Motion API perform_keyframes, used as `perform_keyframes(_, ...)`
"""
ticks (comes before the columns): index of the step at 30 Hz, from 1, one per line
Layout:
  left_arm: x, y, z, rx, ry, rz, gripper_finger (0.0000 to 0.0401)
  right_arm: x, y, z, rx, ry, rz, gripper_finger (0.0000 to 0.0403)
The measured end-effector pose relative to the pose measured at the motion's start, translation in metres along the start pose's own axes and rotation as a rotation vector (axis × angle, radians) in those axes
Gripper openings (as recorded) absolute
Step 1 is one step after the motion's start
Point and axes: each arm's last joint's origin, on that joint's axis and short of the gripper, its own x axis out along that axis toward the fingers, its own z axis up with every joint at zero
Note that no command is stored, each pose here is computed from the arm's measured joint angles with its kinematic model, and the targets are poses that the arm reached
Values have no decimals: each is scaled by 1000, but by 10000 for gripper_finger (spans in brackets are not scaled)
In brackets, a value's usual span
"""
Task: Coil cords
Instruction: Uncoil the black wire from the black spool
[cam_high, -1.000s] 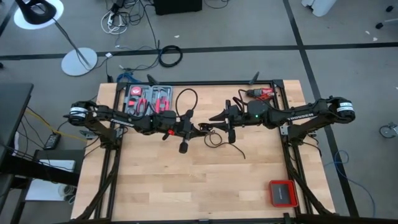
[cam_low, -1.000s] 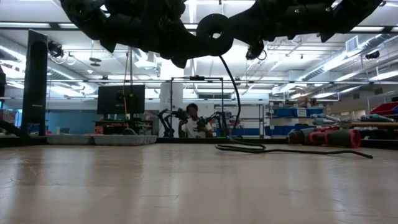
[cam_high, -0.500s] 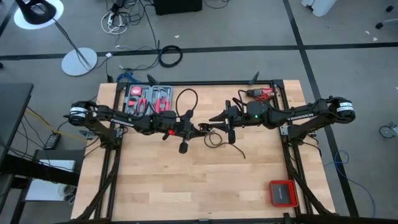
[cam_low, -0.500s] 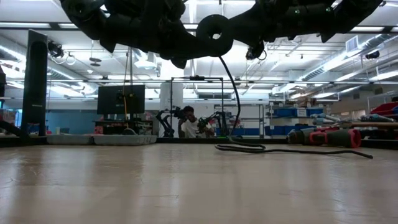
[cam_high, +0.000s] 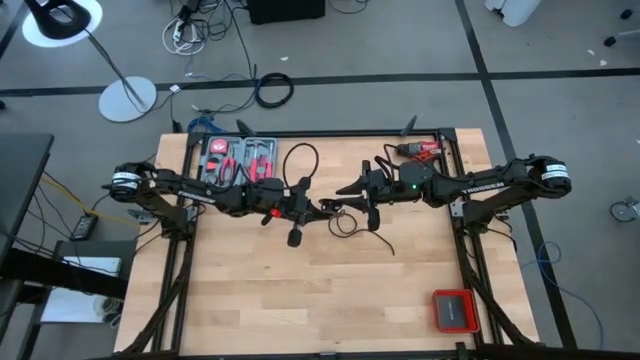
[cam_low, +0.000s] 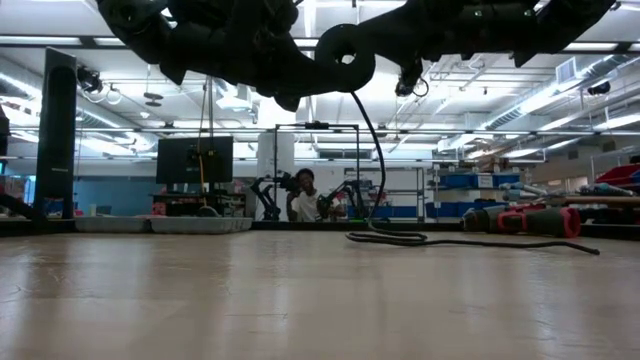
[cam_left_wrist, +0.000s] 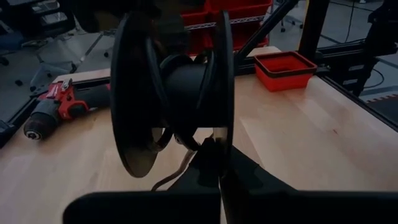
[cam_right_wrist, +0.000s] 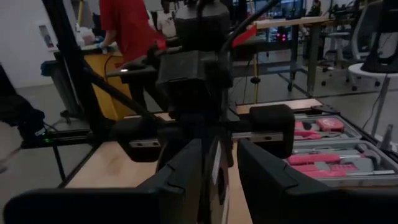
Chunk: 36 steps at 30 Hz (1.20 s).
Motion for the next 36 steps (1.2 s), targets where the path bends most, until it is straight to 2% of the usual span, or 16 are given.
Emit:
perform_keyframes(8, 0, 0, 0, 2, 0, 0, 0, 3, -1, -6, 9, 28, -7, 103)
perform_keyframes(18, 0, 1, -4, -4, 40, 2, 0, 20, -11, -27, 19, 57, 3, 103)
perform_keyframes(36, -1, 2, -6, -3, 58, 10, 0, 24, -16, -33, 53, 62, 18, 103)
